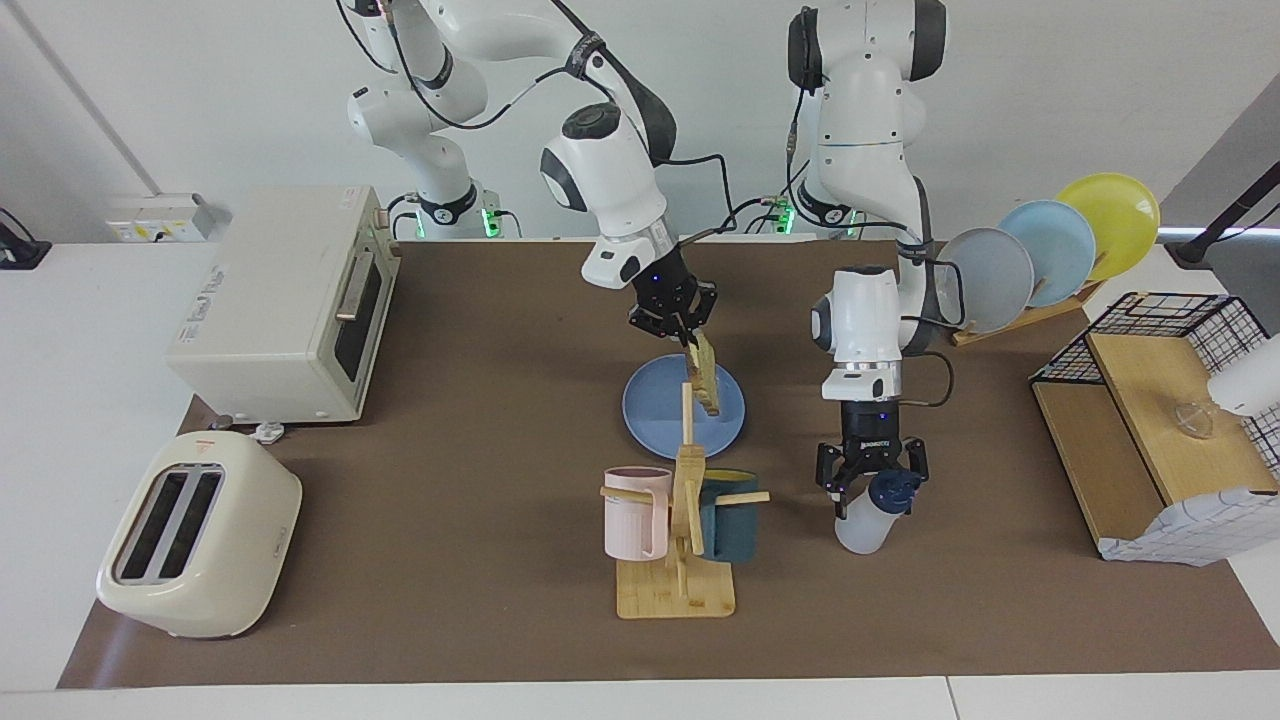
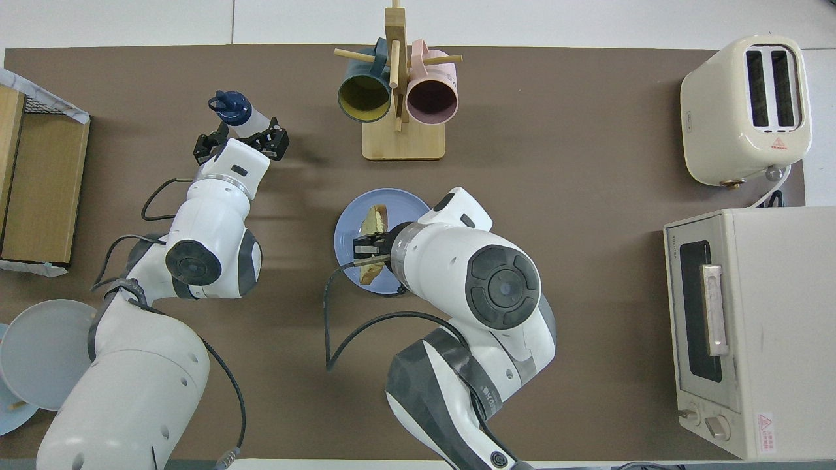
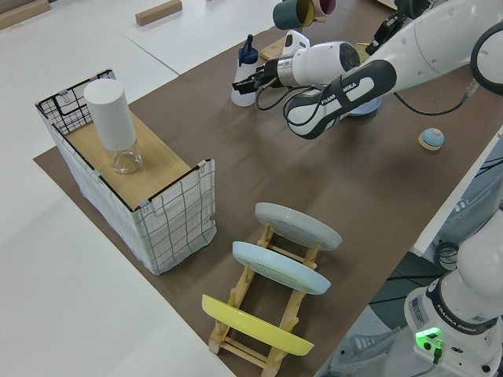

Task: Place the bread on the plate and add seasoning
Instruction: 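Lower the bread onto the blue plate with the right gripper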

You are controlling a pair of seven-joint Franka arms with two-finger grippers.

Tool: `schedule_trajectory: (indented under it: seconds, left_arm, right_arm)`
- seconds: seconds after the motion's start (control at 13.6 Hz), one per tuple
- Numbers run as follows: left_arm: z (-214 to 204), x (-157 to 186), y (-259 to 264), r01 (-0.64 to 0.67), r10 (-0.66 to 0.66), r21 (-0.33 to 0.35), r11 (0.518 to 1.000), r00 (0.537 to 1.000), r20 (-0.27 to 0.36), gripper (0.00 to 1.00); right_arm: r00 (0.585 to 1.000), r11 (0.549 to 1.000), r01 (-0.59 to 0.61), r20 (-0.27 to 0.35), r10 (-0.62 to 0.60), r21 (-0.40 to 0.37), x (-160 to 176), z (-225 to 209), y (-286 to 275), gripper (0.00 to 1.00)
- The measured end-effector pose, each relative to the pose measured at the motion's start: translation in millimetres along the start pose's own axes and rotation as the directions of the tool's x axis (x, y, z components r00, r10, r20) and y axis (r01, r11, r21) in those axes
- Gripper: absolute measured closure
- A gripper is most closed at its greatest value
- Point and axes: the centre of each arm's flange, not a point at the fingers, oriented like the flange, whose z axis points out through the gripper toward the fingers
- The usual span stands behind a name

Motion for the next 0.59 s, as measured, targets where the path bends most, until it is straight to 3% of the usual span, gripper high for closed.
schedule_trajectory:
  seconds: [0.22, 0.59]
  left_arm:
    - [3, 7, 2, -0.002, 0.001, -0.003, 1.000, 1.000, -0.015, 0.00]
    - [9, 12, -8, 0.006, -0.005, 0.013, 1.000, 1.000, -0.025, 0.00]
  right_arm:
    - [1.000, 1.000, -0.002, -0.009, 0.002, -0.003, -6, 10, 9, 0.93]
    - [0.997, 1.000, -0.008, -0.080, 0.010, 0.018, -19, 26, 27, 0.93]
